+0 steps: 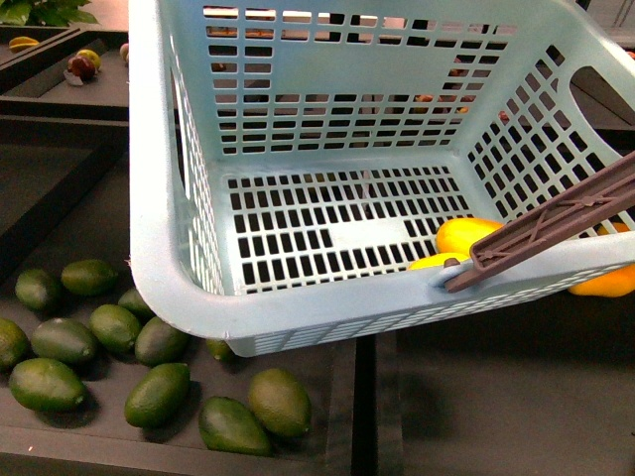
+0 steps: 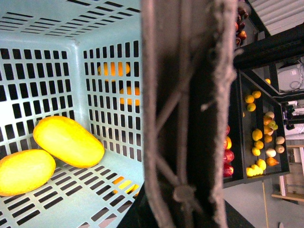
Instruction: Pick lemon and mango into basket
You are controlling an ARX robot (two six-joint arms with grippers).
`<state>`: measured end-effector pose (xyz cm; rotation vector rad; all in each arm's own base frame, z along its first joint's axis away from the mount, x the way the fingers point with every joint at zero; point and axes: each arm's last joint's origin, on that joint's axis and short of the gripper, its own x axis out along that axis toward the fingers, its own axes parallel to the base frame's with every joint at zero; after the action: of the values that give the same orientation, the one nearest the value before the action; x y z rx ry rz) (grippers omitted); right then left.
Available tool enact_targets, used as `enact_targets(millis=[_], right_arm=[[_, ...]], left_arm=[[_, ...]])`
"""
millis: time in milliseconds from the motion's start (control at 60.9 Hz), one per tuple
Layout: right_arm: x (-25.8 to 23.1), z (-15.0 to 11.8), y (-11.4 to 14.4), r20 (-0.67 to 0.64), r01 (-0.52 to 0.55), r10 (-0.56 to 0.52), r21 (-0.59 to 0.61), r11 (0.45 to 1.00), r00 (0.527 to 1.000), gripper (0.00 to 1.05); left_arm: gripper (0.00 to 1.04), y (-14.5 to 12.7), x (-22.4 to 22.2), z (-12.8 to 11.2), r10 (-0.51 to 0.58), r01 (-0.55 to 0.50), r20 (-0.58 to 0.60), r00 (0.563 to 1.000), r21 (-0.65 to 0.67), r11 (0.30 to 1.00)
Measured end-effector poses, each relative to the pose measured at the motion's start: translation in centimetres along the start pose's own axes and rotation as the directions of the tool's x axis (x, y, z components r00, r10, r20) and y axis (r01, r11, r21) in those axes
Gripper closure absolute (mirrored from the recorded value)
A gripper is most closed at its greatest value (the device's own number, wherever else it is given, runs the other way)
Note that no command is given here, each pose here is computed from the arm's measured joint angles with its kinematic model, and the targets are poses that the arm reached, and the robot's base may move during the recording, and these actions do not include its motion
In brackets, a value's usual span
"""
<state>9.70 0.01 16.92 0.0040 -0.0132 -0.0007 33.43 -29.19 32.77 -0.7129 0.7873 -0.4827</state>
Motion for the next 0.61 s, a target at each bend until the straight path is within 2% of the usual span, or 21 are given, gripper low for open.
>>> enact_targets(millis=[181, 607], right_arm=[[0.00, 0.00, 0.00, 0.000, 0.000, 0.000, 0.000, 1.000, 1.000, 0.08], [-0.01, -0.01, 0.00, 0.000, 0.001, -0.001, 0.000, 1.000, 1.000, 0.09]], left_arm=[[1.00, 0.00, 0.00, 0.00, 0.000, 0.000, 0.000, 1.000, 0.000, 1.000], [1.00, -0.33, 0.13, -0.55, -0.015, 0.015, -0.026, 1.000, -0.006, 1.000]])
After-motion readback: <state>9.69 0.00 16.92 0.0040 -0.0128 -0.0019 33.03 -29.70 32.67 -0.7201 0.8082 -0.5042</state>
